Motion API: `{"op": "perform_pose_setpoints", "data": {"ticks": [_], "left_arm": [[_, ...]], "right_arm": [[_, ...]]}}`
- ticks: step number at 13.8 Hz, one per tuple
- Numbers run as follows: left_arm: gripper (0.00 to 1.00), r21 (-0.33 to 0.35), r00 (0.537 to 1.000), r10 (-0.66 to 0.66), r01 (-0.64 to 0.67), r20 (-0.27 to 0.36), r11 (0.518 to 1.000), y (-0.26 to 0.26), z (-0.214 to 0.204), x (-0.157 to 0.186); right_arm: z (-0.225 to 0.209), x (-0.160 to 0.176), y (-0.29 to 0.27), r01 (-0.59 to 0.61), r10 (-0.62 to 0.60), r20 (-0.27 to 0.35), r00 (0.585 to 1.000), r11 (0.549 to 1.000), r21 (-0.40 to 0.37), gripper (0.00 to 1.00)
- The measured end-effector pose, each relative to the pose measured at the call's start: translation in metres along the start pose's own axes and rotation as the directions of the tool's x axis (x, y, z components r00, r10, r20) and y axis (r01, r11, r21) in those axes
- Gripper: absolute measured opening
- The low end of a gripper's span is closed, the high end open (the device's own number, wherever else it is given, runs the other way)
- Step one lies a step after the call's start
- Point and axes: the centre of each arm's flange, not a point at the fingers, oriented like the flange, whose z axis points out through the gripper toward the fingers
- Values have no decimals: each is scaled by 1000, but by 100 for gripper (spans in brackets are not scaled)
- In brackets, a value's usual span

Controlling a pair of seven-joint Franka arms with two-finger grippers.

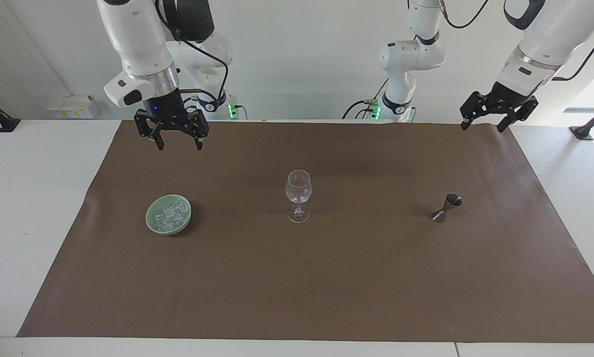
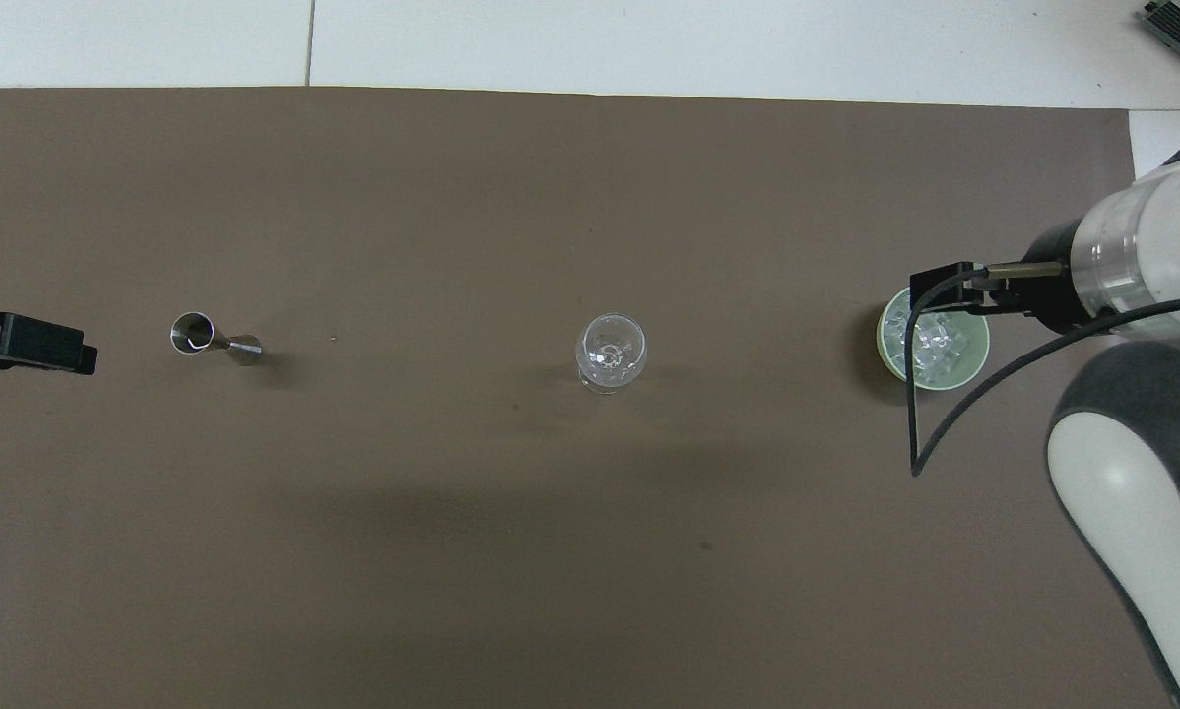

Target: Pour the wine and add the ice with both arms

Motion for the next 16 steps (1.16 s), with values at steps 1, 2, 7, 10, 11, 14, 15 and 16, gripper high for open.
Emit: {"op": "perform_pose_setpoints", "data": {"ticks": [1, 2, 7, 10, 11, 14, 15, 16], "left_arm": [[100, 0, 1000, -3, 3, 0, 1000, 0, 0, 0], [100, 0, 1000, -7, 7, 1, 1000, 0, 1, 0], [100, 0, 1000, -10, 10, 1, 1000, 1, 1, 0], [100, 0, 1000, -12, 12, 1, 1000, 2, 1, 0], [100, 0, 1000, -13, 13, 1, 1000, 2, 1, 0], [100, 0, 1000, -15, 15, 1, 1000, 2, 1, 0], [100, 0, 1000, -19, 19, 1, 1000, 2, 1, 0], [100, 0, 1000, -29, 29, 1, 1000, 3, 1, 0]], "right_arm": [[0, 0, 0, 0, 0, 0, 1000, 1000, 0, 100], [0, 0, 0, 0, 0, 0, 1000, 1000, 0, 100], [0, 0, 0, 0, 0, 0, 1000, 1000, 0, 100], [0, 0, 0, 0, 0, 0, 1000, 1000, 0, 100], [0, 0, 0, 0, 0, 0, 1000, 1000, 0, 100], [0, 0, 0, 0, 0, 0, 1000, 1000, 0, 100], [0, 0, 0, 0, 0, 0, 1000, 1000, 0, 100], [0, 0, 0, 0, 0, 0, 1000, 1000, 0, 100]]}}
